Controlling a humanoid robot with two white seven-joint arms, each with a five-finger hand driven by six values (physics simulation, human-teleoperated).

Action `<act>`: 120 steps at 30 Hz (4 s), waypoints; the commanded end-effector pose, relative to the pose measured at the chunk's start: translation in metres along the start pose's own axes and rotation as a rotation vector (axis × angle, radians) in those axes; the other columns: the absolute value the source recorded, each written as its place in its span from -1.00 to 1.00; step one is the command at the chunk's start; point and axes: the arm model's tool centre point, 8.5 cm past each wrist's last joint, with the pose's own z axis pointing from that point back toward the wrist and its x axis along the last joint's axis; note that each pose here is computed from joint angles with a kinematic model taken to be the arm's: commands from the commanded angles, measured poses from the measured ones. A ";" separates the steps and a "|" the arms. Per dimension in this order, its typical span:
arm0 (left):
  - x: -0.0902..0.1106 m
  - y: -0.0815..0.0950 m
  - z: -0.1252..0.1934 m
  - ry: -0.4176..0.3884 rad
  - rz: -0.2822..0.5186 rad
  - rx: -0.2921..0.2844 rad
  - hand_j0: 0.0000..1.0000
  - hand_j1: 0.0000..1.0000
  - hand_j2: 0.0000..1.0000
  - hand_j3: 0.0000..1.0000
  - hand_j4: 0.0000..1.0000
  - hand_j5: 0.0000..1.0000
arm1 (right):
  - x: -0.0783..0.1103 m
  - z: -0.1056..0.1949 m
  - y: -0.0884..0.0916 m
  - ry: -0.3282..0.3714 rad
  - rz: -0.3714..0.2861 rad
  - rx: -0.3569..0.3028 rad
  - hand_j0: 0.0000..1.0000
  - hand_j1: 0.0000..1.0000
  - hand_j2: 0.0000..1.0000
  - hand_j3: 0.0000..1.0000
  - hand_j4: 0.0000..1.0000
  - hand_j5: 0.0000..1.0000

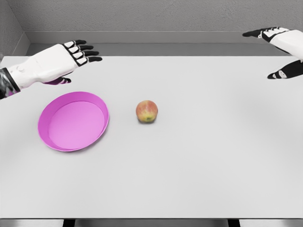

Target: Put the apple on the plate with both arms

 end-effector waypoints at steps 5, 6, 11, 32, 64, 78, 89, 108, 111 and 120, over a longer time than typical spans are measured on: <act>0.034 -0.008 -0.049 -0.114 0.031 -0.024 1.00 1.00 1.00 1.00 1.00 1.00 | 0.019 -0.012 0.020 -0.123 0.052 0.067 1.00 1.00 1.00 1.00 1.00 1.00; 0.037 -0.007 -0.054 -0.124 0.005 -0.031 1.00 1.00 1.00 1.00 1.00 1.00 | 0.022 -0.012 0.021 -0.150 0.065 0.066 1.00 1.00 1.00 1.00 1.00 1.00; 0.051 -0.003 -0.077 -0.165 -0.028 -0.012 1.00 1.00 1.00 1.00 1.00 1.00 | 0.026 -0.016 0.026 -0.164 0.057 0.070 1.00 1.00 1.00 1.00 1.00 1.00; 0.101 -0.019 -0.129 -0.358 -0.180 -0.175 1.00 1.00 1.00 1.00 1.00 1.00 | 0.036 -0.015 0.053 -0.189 0.034 0.128 1.00 1.00 1.00 1.00 1.00 1.00; 0.120 -0.035 -0.138 -0.429 -0.072 -0.259 1.00 1.00 1.00 1.00 1.00 1.00 | 0.035 -0.014 0.055 -0.187 0.030 0.133 1.00 1.00 1.00 1.00 1.00 1.00; 0.118 -0.039 -0.148 -0.431 -0.087 -0.293 0.99 0.99 0.99 0.99 0.99 0.99 | 0.034 -0.013 0.051 -0.180 0.040 0.125 1.00 1.00 1.00 1.00 1.00 1.00; 0.115 -0.045 -0.148 -0.427 -0.093 -0.321 0.52 0.52 0.52 0.52 0.52 0.52 | 0.034 -0.013 0.052 -0.181 0.038 0.128 1.00 1.00 1.00 1.00 1.00 1.00; 0.118 -0.053 -0.153 -0.432 -0.103 -0.364 -0.40 -0.40 -0.40 -0.40 -0.40 -0.40 | 0.034 -0.013 0.053 -0.183 0.036 0.130 1.00 1.00 1.00 1.00 1.00 1.00; 0.115 -0.051 -0.152 -0.422 -0.088 -0.350 -0.60 -0.60 -0.60 -0.60 -0.60 -0.60 | 0.034 -0.013 0.053 -0.184 0.035 0.129 1.00 1.00 1.00 1.00 1.00 1.00; 0.063 -0.016 -0.135 -0.258 0.009 -0.214 -0.58 -0.58 -0.58 -0.58 -0.58 -0.58 | 0.034 -0.013 0.053 -0.183 0.037 0.130 1.00 1.00 1.00 1.00 1.00 1.00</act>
